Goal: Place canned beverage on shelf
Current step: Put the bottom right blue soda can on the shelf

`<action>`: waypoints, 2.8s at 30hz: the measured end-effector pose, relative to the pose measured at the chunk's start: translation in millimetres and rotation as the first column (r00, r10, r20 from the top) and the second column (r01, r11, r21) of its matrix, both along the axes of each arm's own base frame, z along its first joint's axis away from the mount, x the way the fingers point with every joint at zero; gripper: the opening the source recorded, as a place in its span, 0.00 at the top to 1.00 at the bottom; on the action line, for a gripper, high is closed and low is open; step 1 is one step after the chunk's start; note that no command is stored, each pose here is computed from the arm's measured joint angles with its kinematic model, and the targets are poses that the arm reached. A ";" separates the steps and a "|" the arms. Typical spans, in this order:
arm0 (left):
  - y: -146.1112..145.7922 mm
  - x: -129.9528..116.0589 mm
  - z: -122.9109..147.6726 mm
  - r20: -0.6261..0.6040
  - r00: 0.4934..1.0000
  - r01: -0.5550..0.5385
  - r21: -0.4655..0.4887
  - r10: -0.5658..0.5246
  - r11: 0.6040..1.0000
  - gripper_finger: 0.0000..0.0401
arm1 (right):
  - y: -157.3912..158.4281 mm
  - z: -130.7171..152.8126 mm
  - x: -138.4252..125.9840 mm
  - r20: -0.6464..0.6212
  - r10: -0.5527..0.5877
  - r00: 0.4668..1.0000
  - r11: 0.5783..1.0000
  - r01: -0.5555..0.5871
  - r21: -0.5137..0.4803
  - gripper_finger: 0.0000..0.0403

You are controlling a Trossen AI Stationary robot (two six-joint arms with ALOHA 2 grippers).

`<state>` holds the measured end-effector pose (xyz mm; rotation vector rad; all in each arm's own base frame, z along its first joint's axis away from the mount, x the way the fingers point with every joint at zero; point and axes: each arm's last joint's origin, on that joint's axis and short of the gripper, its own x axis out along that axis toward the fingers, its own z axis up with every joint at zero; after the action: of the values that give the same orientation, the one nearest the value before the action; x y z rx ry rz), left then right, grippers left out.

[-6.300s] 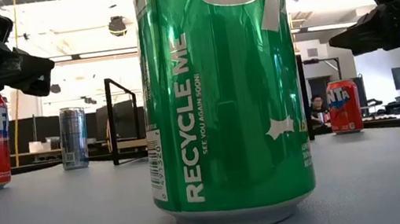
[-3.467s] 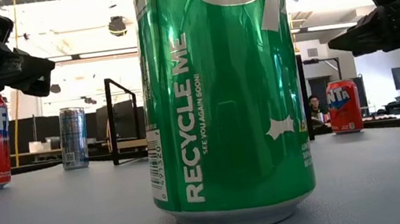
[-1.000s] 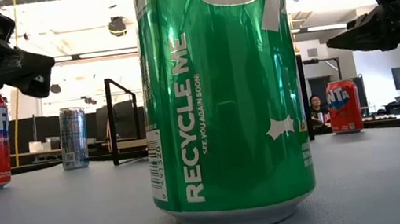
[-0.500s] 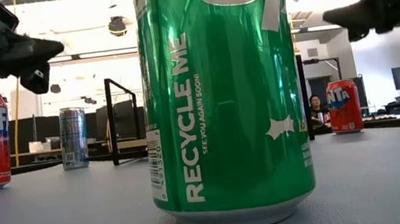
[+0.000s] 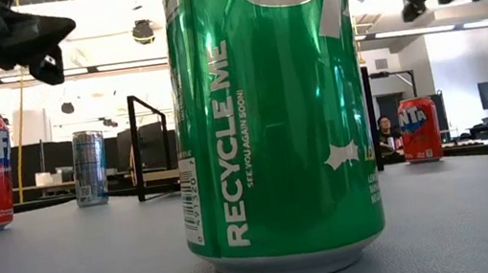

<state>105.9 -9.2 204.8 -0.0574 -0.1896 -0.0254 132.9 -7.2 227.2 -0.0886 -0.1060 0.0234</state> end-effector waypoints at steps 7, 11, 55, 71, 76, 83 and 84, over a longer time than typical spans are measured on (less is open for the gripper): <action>-3.1 15.0 19.2 -0.071 0.997 0.045 0.044 -0.042 0.998 1.00 | 16.1 23.2 43.2 -0.137 0.109 0.985 0.994 -0.109 0.003 0.90; -2.6 20.3 31.3 -0.114 0.993 0.004 0.105 0.008 0.994 1.00 | 28.6 35.2 67.3 -0.223 0.165 0.961 0.986 -0.166 0.010 0.83; 13.9 -35.0 67.8 -0.233 0.906 -0.345 0.074 0.353 0.935 0.57 | 70.1 19.2 189.4 -0.701 -0.027 0.713 1.000 0.029 -0.009 0.35; 13.9 -35.0 67.8 -0.233 0.905 -0.346 0.078 0.355 0.935 0.57 | 70.0 36.5 199.6 -0.545 -0.017 0.838 0.996 -0.035 -0.085 0.35; 13.9 -35.0 67.4 -0.237 0.904 -0.346 0.080 0.355 0.935 0.57 | 73.4 49.1 204.4 -0.424 0.004 0.906 0.998 -0.028 -0.050 0.35; 14.0 -35.0 67.2 -0.238 0.904 -0.347 0.079 0.355 0.935 0.57 | 75.8 66.5 200.7 -0.569 -0.039 0.821 0.999 0.041 -0.010 0.35; 13.9 -34.9 67.2 -0.238 0.904 -0.346 0.079 0.355 0.935 0.57 | 76.8 70.6 198.9 -0.596 -0.065 0.800 0.998 0.067 -0.019 0.35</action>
<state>71.0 4.7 272.0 0.0100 0.0551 0.3384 331.8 69.6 297.8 -0.0785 0.5355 -0.0196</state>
